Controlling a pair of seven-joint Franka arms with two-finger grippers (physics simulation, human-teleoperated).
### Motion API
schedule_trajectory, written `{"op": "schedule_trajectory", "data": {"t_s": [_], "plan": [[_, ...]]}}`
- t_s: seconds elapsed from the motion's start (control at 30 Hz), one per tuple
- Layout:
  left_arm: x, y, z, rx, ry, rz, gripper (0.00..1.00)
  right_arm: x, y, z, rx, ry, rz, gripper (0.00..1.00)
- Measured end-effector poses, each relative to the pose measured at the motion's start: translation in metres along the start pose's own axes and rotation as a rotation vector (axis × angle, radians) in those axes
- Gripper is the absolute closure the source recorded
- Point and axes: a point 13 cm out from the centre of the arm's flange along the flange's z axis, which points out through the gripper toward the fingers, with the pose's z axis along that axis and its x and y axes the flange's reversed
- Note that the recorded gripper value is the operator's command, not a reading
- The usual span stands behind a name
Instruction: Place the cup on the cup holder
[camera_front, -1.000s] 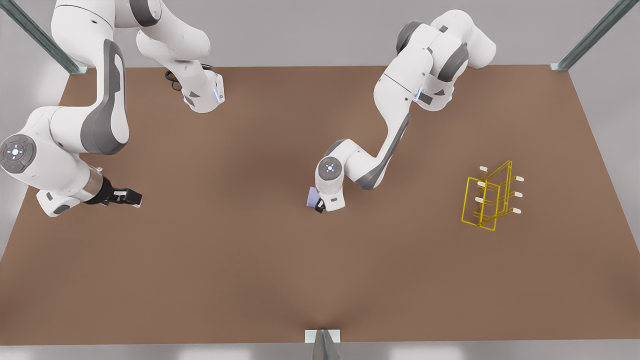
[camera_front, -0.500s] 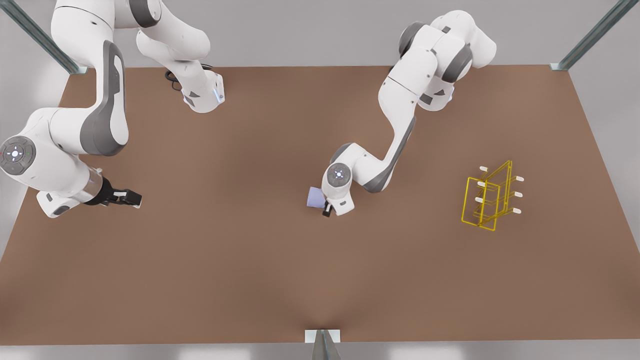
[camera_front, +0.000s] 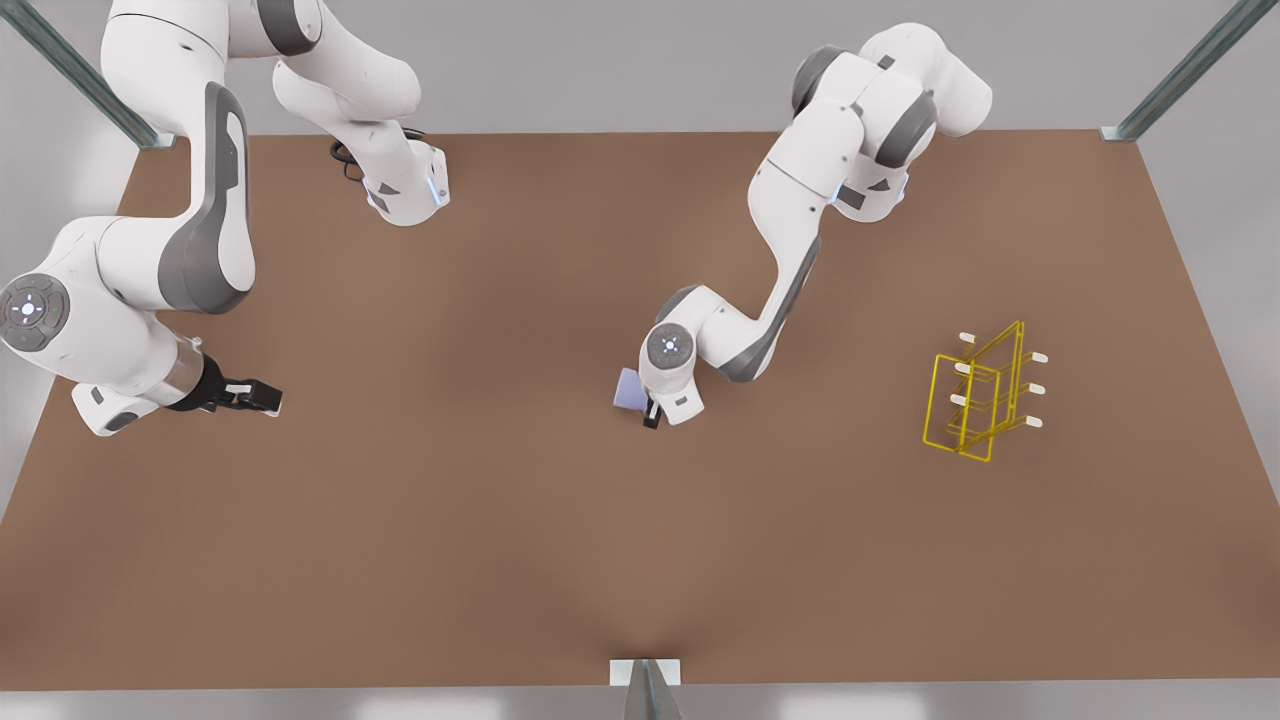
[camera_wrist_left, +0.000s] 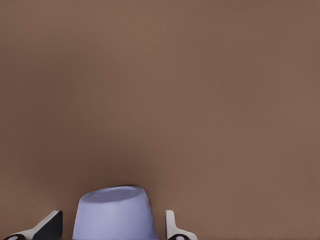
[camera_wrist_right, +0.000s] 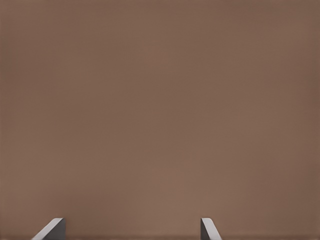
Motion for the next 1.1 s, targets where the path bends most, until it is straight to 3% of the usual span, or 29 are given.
{"op": "schedule_trajectory", "data": {"t_s": [0.03,0.07,0.37,0.5,0.8,1.1], "plan": [[0.0,-0.001,0.0,0.003,0.001,-0.001,0.26,0.0,0.0,0.0,0.0,0.0,0.0,0.0],[0.001,-0.002,-0.001,0.007,0.003,-0.003,0.27,0.0,0.0,0.0,0.0,0.0,0.0,0.0],[-0.002,-0.004,-0.049,0.014,0.012,0.004,0.25,-0.004,0.0,-0.002,0.0,-0.007,-0.003,0.0],[-0.039,0.003,-0.107,-0.02,-0.04,-0.008,0.25,-0.004,0.0,-0.002,-0.001,-0.006,-0.003,0.0],[-0.153,0.059,-0.154,-0.226,-0.483,0.023,0.25,-0.005,0.0,-0.001,-0.002,-0.006,-0.004,0.0],[-0.252,0.08,-0.209,-0.297,-0.951,-0.094,0.24,-0.006,0.0,0.0,-0.002,-0.005,-0.003,0.0]]}}
